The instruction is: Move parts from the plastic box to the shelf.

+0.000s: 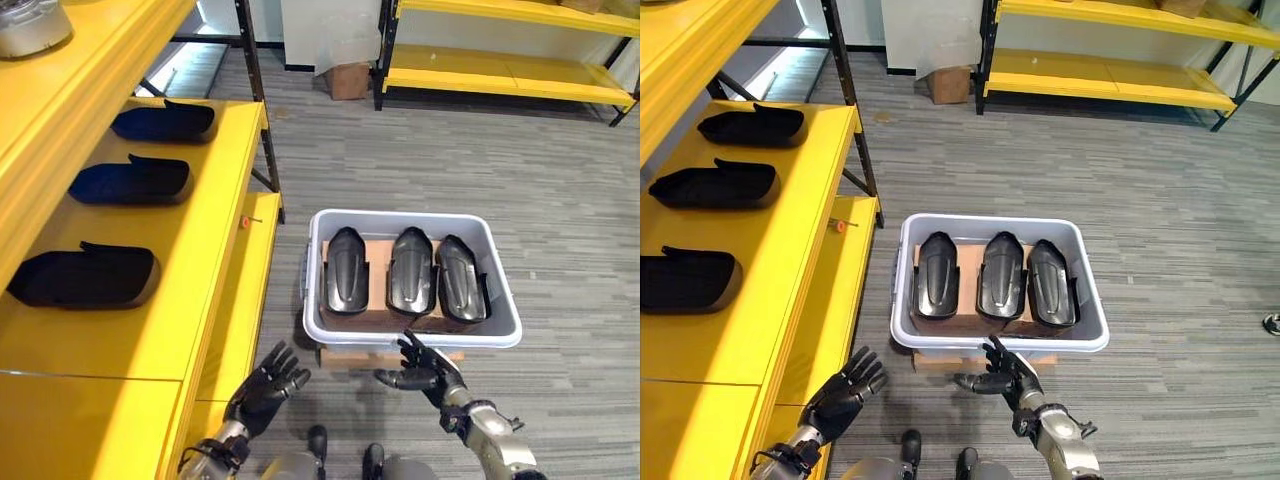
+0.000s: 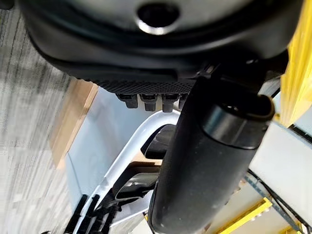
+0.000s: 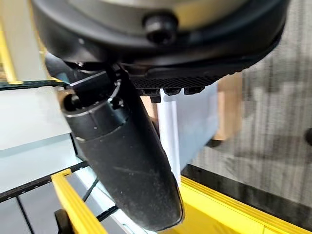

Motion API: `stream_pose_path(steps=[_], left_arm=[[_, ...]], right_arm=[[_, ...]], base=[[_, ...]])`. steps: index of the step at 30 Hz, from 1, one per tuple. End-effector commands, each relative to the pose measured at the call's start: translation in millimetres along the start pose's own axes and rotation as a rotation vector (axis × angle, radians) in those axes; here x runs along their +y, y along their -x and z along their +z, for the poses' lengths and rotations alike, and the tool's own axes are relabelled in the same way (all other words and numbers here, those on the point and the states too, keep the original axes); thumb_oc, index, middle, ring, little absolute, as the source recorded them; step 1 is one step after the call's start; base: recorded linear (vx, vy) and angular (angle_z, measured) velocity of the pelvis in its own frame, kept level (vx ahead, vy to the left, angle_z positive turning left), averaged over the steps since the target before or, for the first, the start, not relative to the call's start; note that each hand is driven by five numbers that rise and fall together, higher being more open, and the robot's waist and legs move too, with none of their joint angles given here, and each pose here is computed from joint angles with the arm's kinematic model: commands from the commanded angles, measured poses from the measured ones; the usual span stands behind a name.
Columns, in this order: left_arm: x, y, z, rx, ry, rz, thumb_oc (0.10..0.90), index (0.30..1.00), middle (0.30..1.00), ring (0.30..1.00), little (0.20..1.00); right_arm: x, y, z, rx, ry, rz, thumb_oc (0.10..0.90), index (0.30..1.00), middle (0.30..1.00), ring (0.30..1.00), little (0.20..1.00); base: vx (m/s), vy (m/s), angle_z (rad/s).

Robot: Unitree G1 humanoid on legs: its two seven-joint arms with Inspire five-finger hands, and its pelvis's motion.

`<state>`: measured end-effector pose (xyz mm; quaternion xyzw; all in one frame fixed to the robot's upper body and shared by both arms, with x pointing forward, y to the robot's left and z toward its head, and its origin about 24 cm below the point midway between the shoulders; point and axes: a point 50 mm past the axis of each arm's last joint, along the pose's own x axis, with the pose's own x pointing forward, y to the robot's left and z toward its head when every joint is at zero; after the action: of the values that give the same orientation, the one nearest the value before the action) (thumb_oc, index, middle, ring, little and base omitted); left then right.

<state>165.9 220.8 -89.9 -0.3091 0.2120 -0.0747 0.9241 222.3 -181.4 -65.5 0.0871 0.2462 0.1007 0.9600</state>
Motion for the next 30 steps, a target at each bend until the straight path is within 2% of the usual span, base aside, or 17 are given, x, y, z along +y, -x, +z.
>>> stream_pose_path(steps=[1, 10, 19, 25, 27, 30], left_arm=[[-16, -7, 19, -0.083, -0.042, -0.154, 0.900, 1.000, 1.000, 1.000, 1.000], [-12, -1, 22, -0.086, -0.065, -0.126, 0.900, 1.000, 1.000, 1.000, 1.000], [-17, 6, 11, -0.089, 0.008, -0.144, 0.900, 1.000, 1.000, 1.000, 1.000], [-19, 6, 10, -0.093, 0.011, -0.145, 0.900, 1.000, 1.000, 1.000, 1.000], [-20, 5, 11, -0.096, -0.002, -0.136, 0.900, 1.000, 1.000, 1.000, 1.000], [-16, 8, 15, -0.144, -0.010, -0.091, 0.900, 1.000, 1.000, 1.000, 1.000]], right_arm=[[7, -1, 27, -0.149, 0.036, 0.067, 0.900, 1.000, 1.000, 1.000, 1.000], [10, -3, 21, -0.091, 0.050, 0.101, 0.900, 1.000, 1.000, 1.000, 1.000], [0, 8, 35, -0.127, 0.079, 0.110, 0.900, 1.000, 1.000, 1.000, 1.000], [-2, 10, 69, -0.278, 0.150, 0.098, 0.900, 1.000, 1.000, 1.000, 1.000], [0, 13, 97, -0.398, 0.275, 0.041, 0.900, 1.000, 1.000, 1.000, 1.000], [2, 18, 131, -0.532, 0.299, 0.005, 0.900, 1.000, 1.000, 1.000, 1.000]], base=[[0.07, -0.268, -0.19], [0.07, -0.324, 0.14], [0.07, -0.143, 0.02], [0.06, -0.014, 0.01], [0.03, 0.029, 0.01], [0.06, 0.071, 0.02]])
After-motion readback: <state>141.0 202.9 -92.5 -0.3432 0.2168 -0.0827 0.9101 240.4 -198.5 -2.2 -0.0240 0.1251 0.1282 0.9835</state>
